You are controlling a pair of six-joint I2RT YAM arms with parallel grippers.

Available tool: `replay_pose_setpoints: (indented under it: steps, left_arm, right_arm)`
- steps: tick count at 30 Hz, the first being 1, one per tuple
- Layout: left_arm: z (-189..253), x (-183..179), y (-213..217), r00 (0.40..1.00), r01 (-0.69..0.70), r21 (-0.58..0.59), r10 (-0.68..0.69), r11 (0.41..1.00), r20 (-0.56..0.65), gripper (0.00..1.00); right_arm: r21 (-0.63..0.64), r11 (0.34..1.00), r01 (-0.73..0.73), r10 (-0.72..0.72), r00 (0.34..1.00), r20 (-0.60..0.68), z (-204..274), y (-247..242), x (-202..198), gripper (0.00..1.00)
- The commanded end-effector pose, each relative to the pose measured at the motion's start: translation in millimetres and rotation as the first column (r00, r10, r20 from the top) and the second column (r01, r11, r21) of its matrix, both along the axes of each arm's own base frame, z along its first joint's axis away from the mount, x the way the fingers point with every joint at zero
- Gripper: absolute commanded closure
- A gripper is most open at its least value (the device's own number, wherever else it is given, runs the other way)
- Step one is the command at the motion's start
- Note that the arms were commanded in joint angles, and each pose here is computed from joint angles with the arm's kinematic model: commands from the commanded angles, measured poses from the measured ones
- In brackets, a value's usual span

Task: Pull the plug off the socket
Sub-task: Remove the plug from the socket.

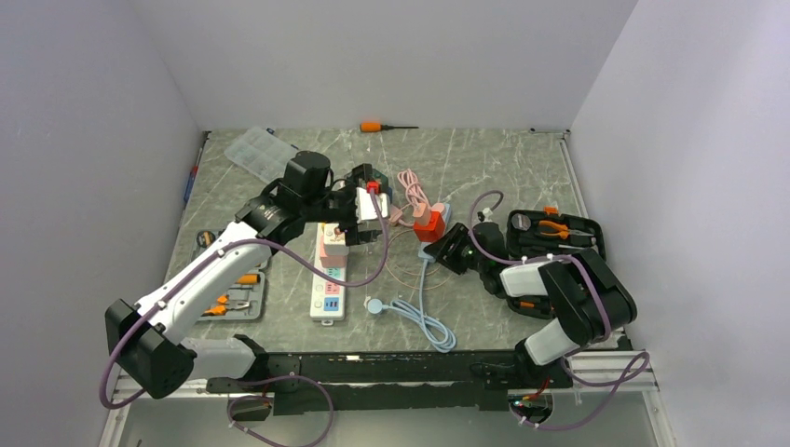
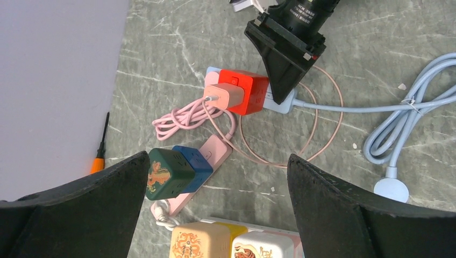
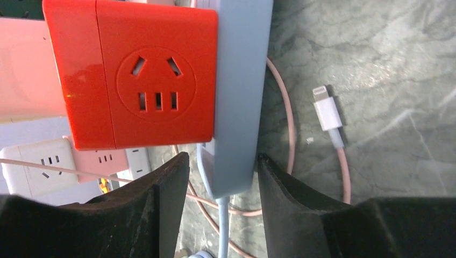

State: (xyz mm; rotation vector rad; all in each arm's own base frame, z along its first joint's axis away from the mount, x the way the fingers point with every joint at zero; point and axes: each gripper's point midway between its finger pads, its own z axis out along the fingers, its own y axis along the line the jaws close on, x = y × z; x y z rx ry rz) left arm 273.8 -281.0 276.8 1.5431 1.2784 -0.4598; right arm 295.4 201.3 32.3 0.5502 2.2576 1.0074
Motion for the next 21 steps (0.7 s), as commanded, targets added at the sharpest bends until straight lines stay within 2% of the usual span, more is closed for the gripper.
replay_pose_setpoints:
  steps: [1,4,7,10,13,16,21]
  left_arm:
    - [22,-4,0,0.998,0.009,-0.044,-0.007,0.999,0.056,0.01]
    - [22,-5,-1,0.999,0.008,-0.049,-0.006,0.999,0.049,0.01]
    - [23,-6,0,0.999,0.008,-0.05,-0.006,0.999,0.049,0.01]
    - [24,-6,1,0.999,0.003,-0.046,-0.001,0.999,0.04,0.01]
    - [23,-10,2,1.0,0.016,-0.014,-0.016,1.0,0.007,0.01]
    - [24,-12,0,0.999,0.04,0.0,-0.04,0.999,-0.005,0.01]
    - [5,-2,-23,0.995,0.094,0.039,-0.093,0.995,-0.023,0.01]
  right_arm:
    - [0.052,0.999,-0.005,0.002,0.998,0.066,15,15,19,0.48]
    - [0.056,0.998,0.002,-0.007,0.997,0.075,15,20,25,0.49]
    - [0.053,0.999,0.006,-0.009,0.998,0.066,10,25,28,0.55]
    - [0.049,0.999,0.007,-0.01,0.998,0.058,7,27,29,0.69]
    - [0.022,1.0,0.009,-0.01,0.999,0.054,6,24,26,0.87]
    - [-0.015,1.0,0.002,-0.001,0.996,0.087,15,18,23,0.99]
    - [-0.093,0.996,-0.019,0.032,0.989,0.144,33,13,14,1.0]
